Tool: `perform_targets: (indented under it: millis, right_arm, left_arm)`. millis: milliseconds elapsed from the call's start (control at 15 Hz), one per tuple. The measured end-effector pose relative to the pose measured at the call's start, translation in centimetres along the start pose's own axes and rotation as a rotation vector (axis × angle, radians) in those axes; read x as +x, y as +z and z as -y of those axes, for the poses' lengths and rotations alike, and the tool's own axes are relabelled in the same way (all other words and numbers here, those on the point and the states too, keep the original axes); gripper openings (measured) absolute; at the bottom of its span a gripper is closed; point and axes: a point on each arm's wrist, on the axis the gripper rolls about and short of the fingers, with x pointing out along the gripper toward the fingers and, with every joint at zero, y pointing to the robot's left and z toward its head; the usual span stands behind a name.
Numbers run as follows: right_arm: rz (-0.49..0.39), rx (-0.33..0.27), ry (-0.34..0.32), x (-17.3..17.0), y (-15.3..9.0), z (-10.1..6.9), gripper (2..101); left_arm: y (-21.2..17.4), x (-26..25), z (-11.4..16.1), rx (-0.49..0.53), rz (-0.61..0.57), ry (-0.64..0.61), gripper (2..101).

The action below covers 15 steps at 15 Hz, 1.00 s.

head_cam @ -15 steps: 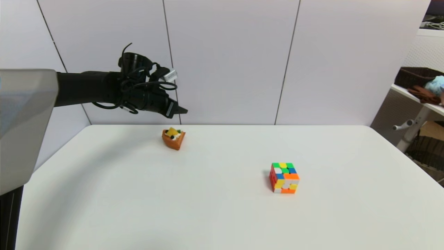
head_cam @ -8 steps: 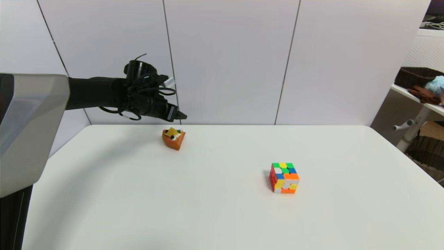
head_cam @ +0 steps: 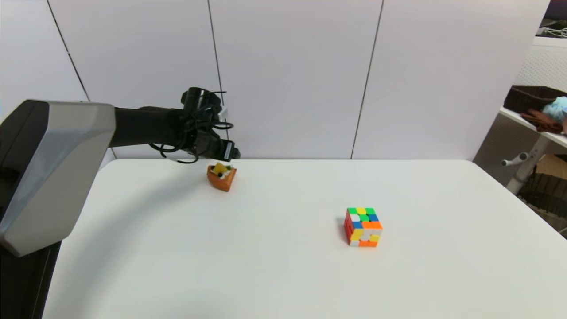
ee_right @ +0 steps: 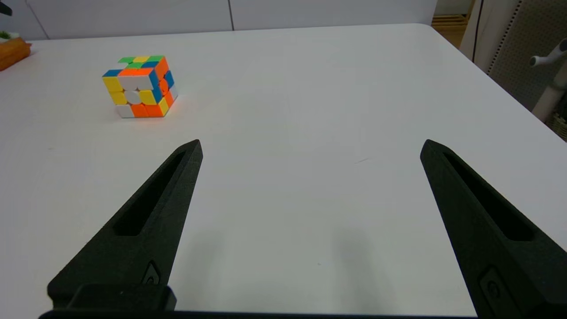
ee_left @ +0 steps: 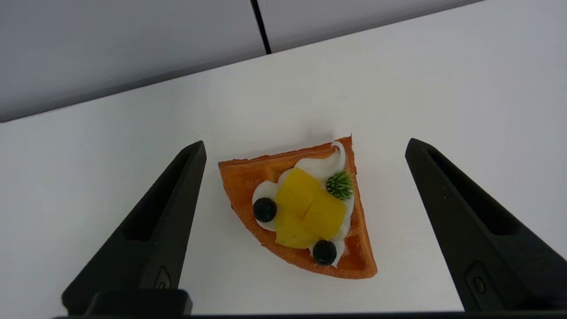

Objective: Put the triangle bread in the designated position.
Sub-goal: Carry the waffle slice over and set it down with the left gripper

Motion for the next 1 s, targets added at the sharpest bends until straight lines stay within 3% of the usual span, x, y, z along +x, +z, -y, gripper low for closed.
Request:
perform_targets:
  millis: [467,1000]
  right_arm:
    - [0.000,0.000,0.000,0.0,0.0,0.0,97.4]
    - [0.000,0.000,0.000,0.0,0.0,0.0,97.4]
  left_arm:
    - [-0.5,-2.3,0.1,0.021,-0.117,0.003,95.1]
    - [-0.8,-2.7,0.3,0.006,-0.135,0.031,96.9]
